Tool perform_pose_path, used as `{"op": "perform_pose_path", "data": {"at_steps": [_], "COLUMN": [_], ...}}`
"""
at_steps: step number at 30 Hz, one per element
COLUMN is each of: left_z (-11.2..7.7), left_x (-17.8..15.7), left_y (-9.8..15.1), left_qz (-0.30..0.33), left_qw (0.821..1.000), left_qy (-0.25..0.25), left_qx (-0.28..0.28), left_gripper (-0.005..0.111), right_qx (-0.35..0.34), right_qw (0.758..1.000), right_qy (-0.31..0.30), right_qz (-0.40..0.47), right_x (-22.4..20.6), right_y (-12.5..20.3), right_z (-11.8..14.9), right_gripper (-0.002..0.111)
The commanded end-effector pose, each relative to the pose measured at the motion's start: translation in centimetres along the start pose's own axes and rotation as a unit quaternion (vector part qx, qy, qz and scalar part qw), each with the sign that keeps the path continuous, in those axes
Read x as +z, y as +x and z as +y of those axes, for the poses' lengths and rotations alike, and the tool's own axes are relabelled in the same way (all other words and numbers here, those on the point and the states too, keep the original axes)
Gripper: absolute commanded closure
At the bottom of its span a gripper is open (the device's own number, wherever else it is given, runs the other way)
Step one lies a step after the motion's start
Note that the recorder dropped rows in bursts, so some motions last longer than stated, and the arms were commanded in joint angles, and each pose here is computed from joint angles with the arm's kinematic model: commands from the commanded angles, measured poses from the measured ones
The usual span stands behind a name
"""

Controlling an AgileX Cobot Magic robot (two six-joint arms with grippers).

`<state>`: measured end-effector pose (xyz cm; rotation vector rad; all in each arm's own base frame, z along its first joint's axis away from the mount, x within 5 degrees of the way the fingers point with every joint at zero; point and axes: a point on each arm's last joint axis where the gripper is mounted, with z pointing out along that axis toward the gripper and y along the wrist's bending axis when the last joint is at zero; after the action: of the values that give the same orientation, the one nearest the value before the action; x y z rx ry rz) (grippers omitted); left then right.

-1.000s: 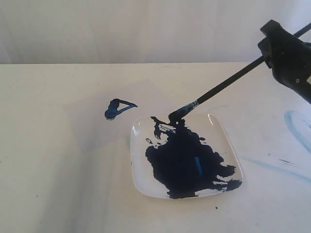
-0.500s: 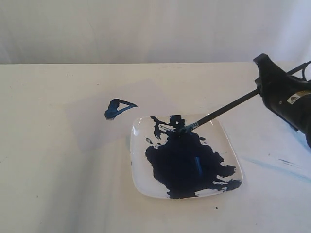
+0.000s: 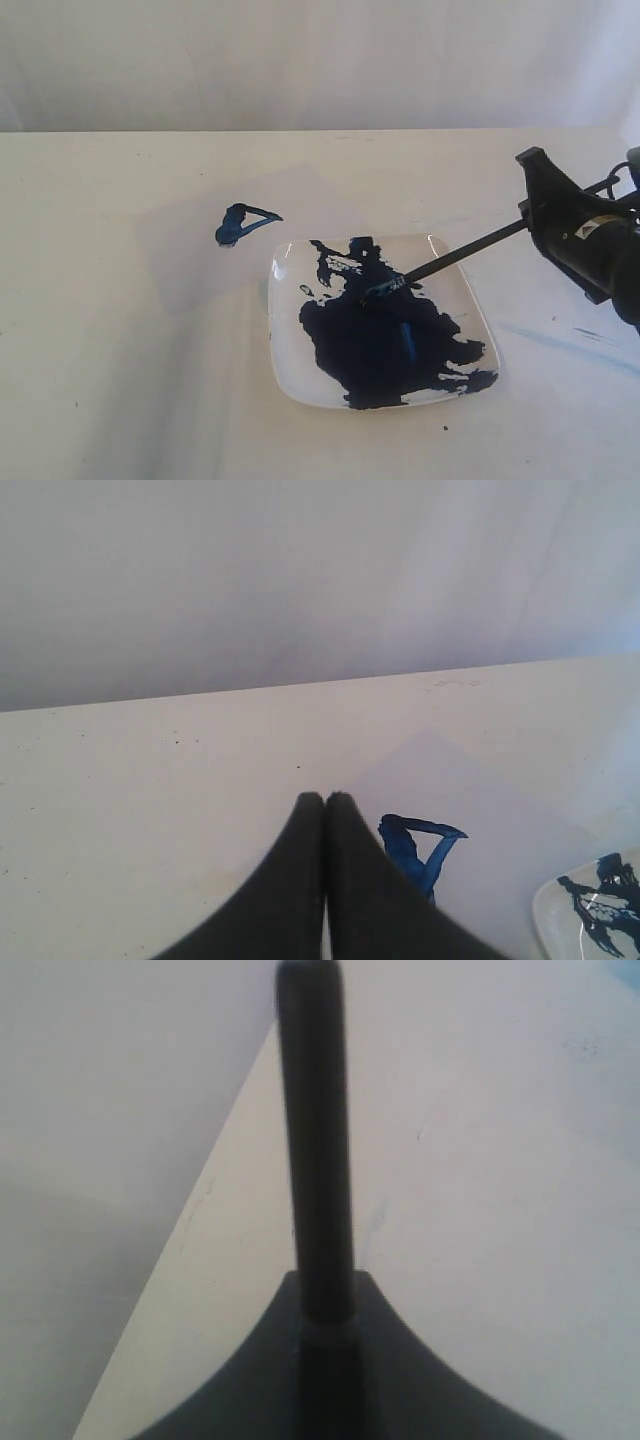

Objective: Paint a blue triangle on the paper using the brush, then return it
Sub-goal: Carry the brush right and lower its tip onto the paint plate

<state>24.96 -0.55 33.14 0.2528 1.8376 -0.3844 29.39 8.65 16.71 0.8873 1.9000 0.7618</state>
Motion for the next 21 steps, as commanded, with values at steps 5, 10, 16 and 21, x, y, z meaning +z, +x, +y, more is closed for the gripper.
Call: {"op": "perform_pose_path", "data": {"at_steps": [5,10,16,21], "left_z": [-0.12,-0.12,-0.12,-0.12], "left_x": [-0.24,-0.24,-0.24,-0.24], "left_y": [-0.06,-0.06,-0.06,-0.06], "left_qz": [-0.001,-0.001,-0.001,-0.001], "left_qw": [1.0,1.0,1.0,1.0], "left_qy": [0.001,0.001,0.001,0.001], "left_qx": [0.002,0.002,0.002,0.002], "left_gripper": [0.107,0.107,0.107,0.107], "right_qx": [0.0,0.006,0.006,0.005], "right_qw": [1.0,1.0,1.0,0.999], "right_qy": [0.014,0.016,0.024,0.033], "right_qz": [0.007,0.005,-0.001,0.007], "right_x": [0.07,0.08,0.05,0.04], "right_y": [-0.03,-0.1,-0.18,-0.03], "right_z": [-0.35,-0.4,-0.59,-0.74], "right_gripper": [0.108,0.108,0.108,0.108]}}
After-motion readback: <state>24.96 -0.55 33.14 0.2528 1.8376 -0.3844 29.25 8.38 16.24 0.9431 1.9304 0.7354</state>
